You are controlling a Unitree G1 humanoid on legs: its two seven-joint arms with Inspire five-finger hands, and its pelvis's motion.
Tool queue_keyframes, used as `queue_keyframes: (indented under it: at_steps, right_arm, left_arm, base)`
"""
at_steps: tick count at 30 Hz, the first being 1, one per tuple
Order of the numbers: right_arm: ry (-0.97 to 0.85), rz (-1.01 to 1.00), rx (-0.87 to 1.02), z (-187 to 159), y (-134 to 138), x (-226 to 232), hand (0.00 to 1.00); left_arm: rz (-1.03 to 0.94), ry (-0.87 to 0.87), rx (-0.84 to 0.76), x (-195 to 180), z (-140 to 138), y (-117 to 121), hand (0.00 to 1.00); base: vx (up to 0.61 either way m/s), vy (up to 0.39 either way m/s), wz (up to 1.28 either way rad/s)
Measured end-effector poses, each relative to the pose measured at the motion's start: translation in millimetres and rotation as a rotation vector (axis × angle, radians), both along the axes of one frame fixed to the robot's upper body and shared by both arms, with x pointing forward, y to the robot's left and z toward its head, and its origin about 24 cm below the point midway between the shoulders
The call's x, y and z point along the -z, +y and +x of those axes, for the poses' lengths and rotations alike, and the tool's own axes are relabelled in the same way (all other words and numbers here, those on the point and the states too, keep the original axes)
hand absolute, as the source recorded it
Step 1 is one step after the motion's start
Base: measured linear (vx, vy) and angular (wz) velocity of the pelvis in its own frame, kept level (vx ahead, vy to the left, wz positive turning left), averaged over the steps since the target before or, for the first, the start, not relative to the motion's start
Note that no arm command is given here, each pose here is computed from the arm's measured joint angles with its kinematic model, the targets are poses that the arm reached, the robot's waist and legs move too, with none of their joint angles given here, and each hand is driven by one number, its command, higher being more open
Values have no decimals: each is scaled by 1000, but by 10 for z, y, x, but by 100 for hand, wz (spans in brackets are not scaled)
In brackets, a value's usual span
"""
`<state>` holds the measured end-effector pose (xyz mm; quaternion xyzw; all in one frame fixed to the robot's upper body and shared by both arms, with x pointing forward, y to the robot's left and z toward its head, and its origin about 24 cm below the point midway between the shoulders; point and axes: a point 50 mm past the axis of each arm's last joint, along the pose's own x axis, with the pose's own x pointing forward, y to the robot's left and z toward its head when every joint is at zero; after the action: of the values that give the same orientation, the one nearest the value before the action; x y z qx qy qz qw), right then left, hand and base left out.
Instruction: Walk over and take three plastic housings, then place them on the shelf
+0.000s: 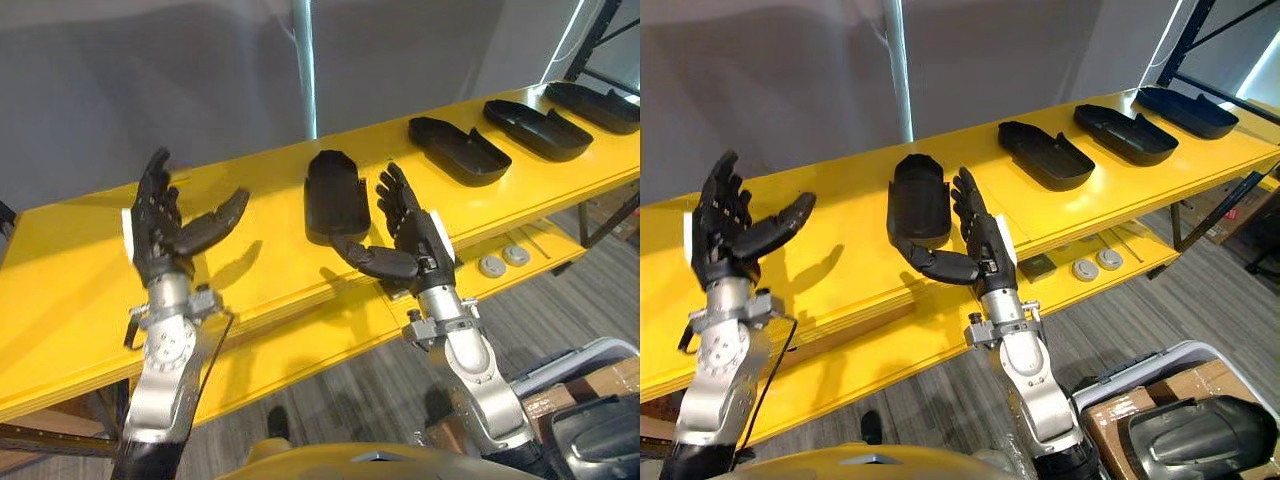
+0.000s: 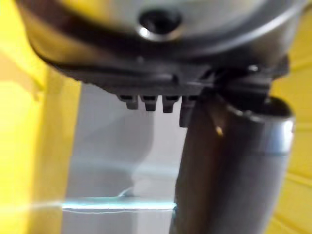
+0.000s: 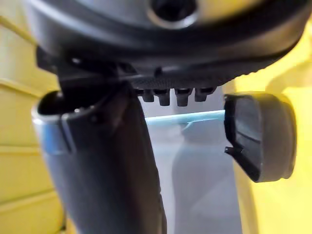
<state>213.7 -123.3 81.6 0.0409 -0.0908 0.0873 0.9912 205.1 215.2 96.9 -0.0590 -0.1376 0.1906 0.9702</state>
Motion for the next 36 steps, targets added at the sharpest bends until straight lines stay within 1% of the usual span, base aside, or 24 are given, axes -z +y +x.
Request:
queue_keyframes:
  at_steps: [2,6,12,14,18,21,24,27,30,36]
  right_arm:
    - [33,-4,-41,-66,5,76,100]
    - [47,-54,-161,-100,56,148,100]
    - [75,-85,-268,84,284,277,100]
    - [73,-115,-326,193,448,290,100]
    - [50,-116,-377,269,625,239,100]
    - [67,-121,-393,323,724,272,100]
    - [119,-134,-370,373,788,368,100]
    - [193,-149,-279,433,814,500,100]
    - [184,-188,-199,532,855,464,100]
    - [198,-170,-95,526,945,440,100]
  left_arm:
    - [-47,0,-1,73,-132,-30,100]
    - [-109,-26,26,109,-231,-76,100]
    - [-133,-42,42,103,-231,-78,100]
    - [-144,-44,46,109,-230,-93,100]
    - [-152,-40,57,126,-226,-116,100]
    - [-160,-14,54,192,-221,-111,100]
    - [-174,7,47,250,-229,-118,100]
    - [-176,28,45,291,-273,-115,100]
    - [-197,33,46,316,-289,-147,100]
    - [-209,43,55,343,-309,-181,100]
  base:
    - [24,-11,0]
    - [-10,-18,5]
    - [-3,-6,12]
    - [7,-13,18]
    - [11,-17,21]
    - [-5,-15,17]
    - [-23,-12,11]
    - [-25,-12,16]
    - [-31,-15,6]
    - [-7,-8,4]
